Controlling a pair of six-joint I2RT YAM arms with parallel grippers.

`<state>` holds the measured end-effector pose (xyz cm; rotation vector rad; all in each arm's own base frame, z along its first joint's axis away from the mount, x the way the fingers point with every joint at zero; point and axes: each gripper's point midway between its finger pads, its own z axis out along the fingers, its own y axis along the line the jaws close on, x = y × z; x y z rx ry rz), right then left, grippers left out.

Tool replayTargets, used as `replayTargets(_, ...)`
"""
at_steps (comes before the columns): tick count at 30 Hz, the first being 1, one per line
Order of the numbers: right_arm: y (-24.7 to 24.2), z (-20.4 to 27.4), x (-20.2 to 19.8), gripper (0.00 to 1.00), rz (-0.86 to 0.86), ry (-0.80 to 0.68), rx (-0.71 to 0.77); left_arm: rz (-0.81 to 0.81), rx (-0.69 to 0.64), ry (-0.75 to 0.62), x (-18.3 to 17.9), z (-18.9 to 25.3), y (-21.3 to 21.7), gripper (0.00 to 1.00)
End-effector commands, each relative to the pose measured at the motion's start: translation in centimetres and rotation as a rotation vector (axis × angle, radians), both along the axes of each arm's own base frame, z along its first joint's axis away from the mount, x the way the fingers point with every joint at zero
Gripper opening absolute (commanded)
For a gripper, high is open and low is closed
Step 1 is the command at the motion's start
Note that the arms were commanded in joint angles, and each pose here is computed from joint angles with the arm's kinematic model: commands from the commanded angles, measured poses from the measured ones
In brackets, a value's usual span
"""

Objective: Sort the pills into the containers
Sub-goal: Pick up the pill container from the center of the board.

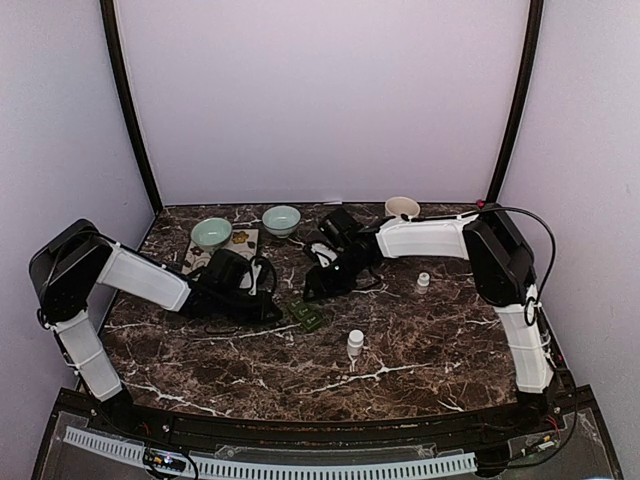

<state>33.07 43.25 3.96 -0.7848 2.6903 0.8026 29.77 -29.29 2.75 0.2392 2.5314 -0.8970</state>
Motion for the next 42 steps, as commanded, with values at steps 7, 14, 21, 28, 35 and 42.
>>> replayTargets(7, 0.4, 4.1, -0.8, 0.52, 0.050, -0.216, -0.061, 0.042, -0.019, -0.107, 0.5, 4.3, 1.1, 0.05)
replayTargets(14, 1.1, 4.1, -2.4, 0.55, 0.102, -0.269, -0.114, 0.054, -0.031, -0.091, 0.5, 3.9, 1.0, 0.12)
replayTargets(21, 1.7, 3.4, -3.6, 0.60, 0.141, -0.291, -0.162, 0.097, -0.081, -0.058, 0.3, 3.4, 1.7, 0.18)
replayTargets(28, 1.3, 2.1, -3.9, 0.61, 0.153, -0.284, -0.234, 0.112, -0.084, -0.048, 0.1, 3.2, 2.1, 0.22)
replayTargets(35, 1.0, 1.3, -4.7, 0.63, 0.170, -0.266, -0.256, 0.129, -0.097, -0.032, -0.2, 3.0, 2.3, 0.23)
replayTargets(42, 0.9, 0.8, -5.4, 0.65, 0.184, -0.248, -0.265, 0.136, -0.090, -0.030, -0.2, 2.9, 2.5, 0.23)
